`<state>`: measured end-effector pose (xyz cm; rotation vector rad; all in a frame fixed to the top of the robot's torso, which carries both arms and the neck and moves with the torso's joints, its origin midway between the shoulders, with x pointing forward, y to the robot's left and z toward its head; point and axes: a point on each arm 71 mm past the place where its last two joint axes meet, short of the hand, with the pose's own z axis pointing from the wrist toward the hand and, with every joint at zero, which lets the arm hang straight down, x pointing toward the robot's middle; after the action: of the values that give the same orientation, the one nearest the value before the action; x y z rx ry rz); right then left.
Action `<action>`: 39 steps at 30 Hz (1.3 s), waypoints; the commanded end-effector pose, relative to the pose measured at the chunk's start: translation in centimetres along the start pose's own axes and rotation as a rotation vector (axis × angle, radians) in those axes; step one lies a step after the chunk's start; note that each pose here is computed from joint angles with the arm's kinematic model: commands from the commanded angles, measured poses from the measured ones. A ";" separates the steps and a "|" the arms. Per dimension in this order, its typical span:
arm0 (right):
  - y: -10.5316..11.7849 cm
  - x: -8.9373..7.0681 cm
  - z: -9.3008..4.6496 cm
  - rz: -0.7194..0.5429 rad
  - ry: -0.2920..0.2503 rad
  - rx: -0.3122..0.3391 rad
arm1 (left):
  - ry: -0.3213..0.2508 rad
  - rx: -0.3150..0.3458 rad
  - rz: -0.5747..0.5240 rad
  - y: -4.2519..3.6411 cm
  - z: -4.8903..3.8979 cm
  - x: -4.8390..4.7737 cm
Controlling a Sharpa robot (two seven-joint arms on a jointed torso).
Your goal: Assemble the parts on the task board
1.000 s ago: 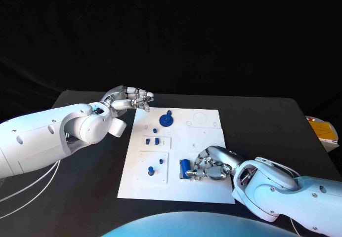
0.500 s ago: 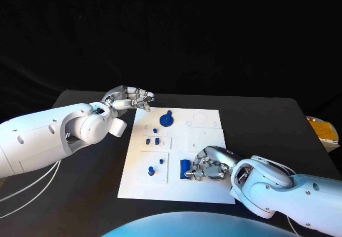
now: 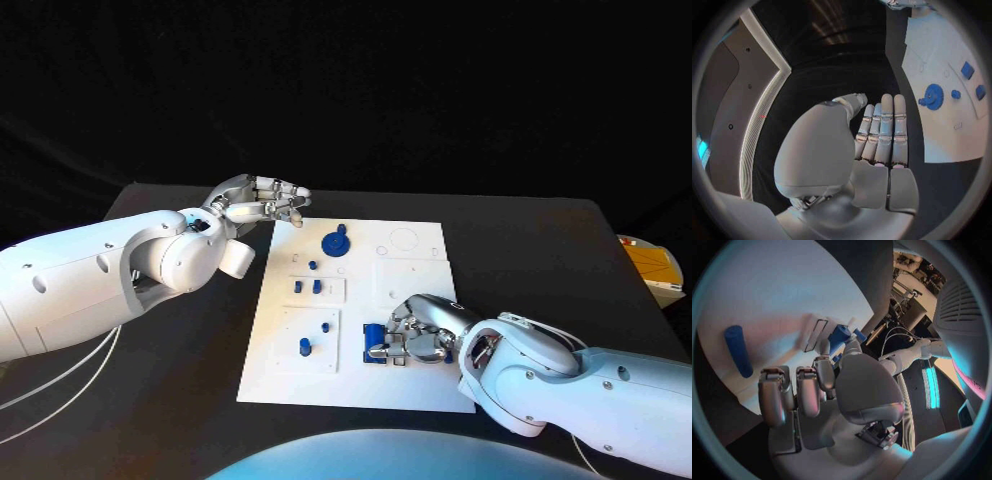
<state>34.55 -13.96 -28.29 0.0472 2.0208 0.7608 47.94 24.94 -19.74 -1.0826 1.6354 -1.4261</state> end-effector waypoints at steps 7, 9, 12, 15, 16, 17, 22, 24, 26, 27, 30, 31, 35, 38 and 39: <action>-0.2 0.1 -0.1 -0.055 0.014 0.003 | 0.010 0.003 -0.007 -0.08 0.02 0.17; -0.3 0.0 -0.1 -0.065 0.004 0.007 | 0.011 0.003 -0.007 -0.08 0.02 0.18; -0.6 -0.3 -0.3 -0.071 -0.019 0.013 | 0.011 0.003 -0.007 -0.07 0.02 0.17; -0.7 -0.5 -0.5 -0.066 -0.032 0.017 | 0.010 0.003 -0.007 -0.07 0.01 0.15; -0.8 -0.6 -0.6 -0.060 -0.035 0.019 | 0.010 0.003 -0.007 -0.06 0.01 0.15; -0.8 -0.8 -0.8 -0.052 -0.039 0.021 | 0.009 0.003 -0.007 -0.06 0.01 0.13; -0.9 -1.8 -1.4 -0.014 -0.069 0.012 | 0.007 0.003 -0.006 -0.03 0.02 0.05; -0.9 -2.2 -1.7 -0.001 -0.080 0.006 | 0.006 0.003 -0.006 -0.02 0.02 0.03; -0.9 -2.8 -2.1 0.014 -0.095 0.001 | 0.005 0.003 -0.006 0.00 0.02 0.00; -1.0 -2.9 -2.2 0.017 -0.099 0.001 | 0.005 0.003 -0.006 0.00 0.02 -0.01; -1.6 -3.8 -2.7 0.021 -0.114 0.016 | 0.005 0.003 -0.006 0.02 0.03 0.01; -1.9 -4.1 -2.9 0.019 -0.117 0.026 | 0.005 0.002 -0.006 0.02 0.03 0.02; -3.4 -4.9 -3.7 0.001 -0.120 0.074 | 0.006 0.003 -0.006 0.02 0.03 0.06; -4.4 -5.3 -4.2 -0.022 -0.122 0.105 | 0.006 0.004 -0.006 0.01 0.02 0.07; -4.7 -5.4 -4.4 -0.029 -0.123 0.117 | 0.006 0.004 -0.006 0.00 0.01 0.08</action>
<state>35.38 -21.38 -24.96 0.1437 1.9256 0.6280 47.96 25.06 -19.86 -1.0858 1.6376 -1.4199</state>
